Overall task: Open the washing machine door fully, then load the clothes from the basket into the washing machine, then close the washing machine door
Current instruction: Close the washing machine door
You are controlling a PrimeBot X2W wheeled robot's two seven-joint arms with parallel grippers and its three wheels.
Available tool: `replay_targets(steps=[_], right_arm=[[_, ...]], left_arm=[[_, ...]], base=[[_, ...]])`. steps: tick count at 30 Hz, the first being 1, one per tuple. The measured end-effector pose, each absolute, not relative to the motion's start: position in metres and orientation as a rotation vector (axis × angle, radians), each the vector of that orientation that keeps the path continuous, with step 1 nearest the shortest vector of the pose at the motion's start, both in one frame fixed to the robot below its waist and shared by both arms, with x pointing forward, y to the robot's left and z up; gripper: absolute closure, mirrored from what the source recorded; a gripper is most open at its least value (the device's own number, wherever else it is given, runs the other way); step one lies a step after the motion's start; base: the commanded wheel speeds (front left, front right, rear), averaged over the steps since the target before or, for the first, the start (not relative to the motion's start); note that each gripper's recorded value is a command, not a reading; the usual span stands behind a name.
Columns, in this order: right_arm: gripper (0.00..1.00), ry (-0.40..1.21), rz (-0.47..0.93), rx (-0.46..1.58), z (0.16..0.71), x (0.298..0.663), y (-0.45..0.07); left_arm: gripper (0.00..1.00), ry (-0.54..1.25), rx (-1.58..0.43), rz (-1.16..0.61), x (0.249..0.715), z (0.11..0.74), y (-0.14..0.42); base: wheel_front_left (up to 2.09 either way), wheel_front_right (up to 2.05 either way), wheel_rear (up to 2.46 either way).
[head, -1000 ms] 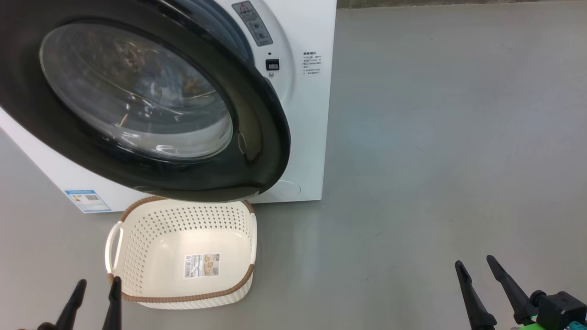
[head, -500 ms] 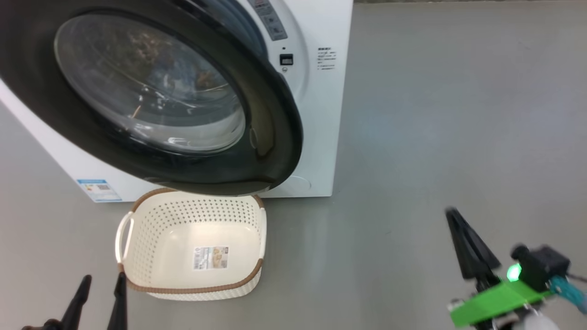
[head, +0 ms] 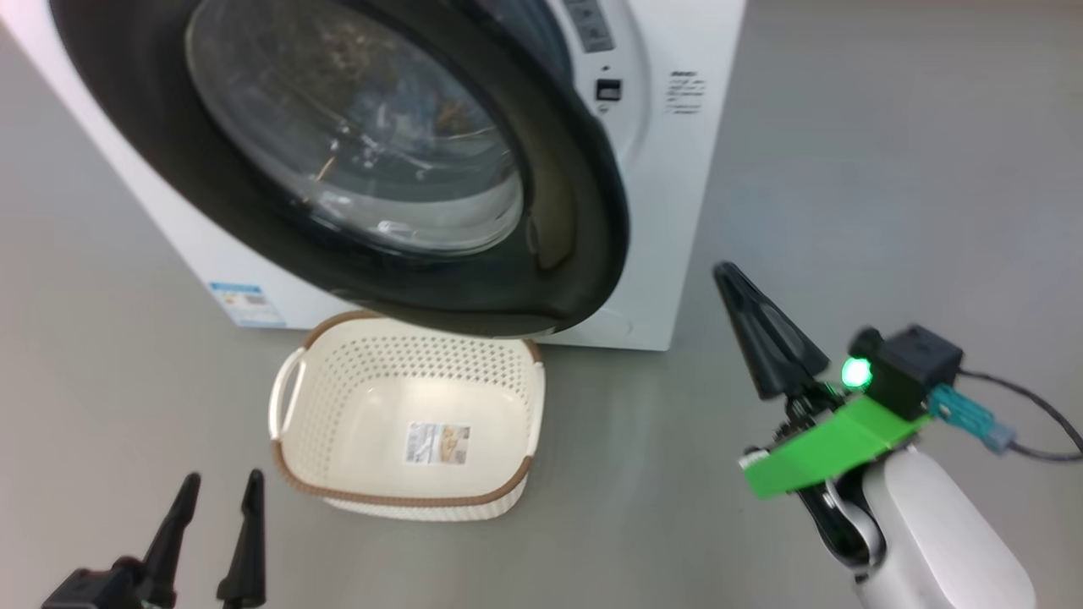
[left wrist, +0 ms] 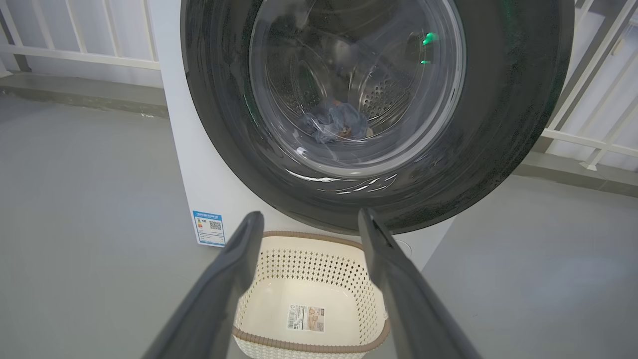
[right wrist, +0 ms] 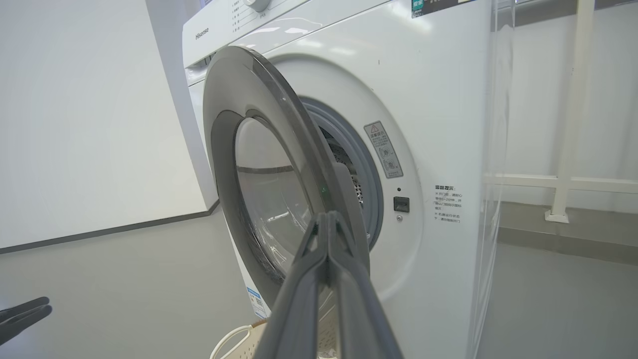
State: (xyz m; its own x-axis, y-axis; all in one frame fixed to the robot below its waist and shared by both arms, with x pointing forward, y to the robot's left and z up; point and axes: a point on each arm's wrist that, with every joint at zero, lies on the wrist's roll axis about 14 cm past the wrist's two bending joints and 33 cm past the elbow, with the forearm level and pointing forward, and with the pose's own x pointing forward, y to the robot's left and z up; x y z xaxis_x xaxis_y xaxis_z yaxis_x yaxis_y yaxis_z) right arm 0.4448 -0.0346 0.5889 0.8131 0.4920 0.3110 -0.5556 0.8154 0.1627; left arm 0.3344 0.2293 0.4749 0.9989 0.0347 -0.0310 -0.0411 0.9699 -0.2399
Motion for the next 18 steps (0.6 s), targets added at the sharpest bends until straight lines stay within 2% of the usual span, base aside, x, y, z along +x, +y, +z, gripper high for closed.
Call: replay_targets(steps=[7,18], right_arm=[[1.0,-0.251,0.66,0.256,0.589,0.465,0.004],[1.0,-0.162,0.74,0.26,0.56,0.499,0.043]], left_arm=[[0.0,0.022,-0.248,0.064,0.34,0.476,0.234],[0.0,0.031,-0.262,0.093,0.353,0.473,0.237]], base=[[0.0,0.0,0.0],[0.0,0.0,0.0]])
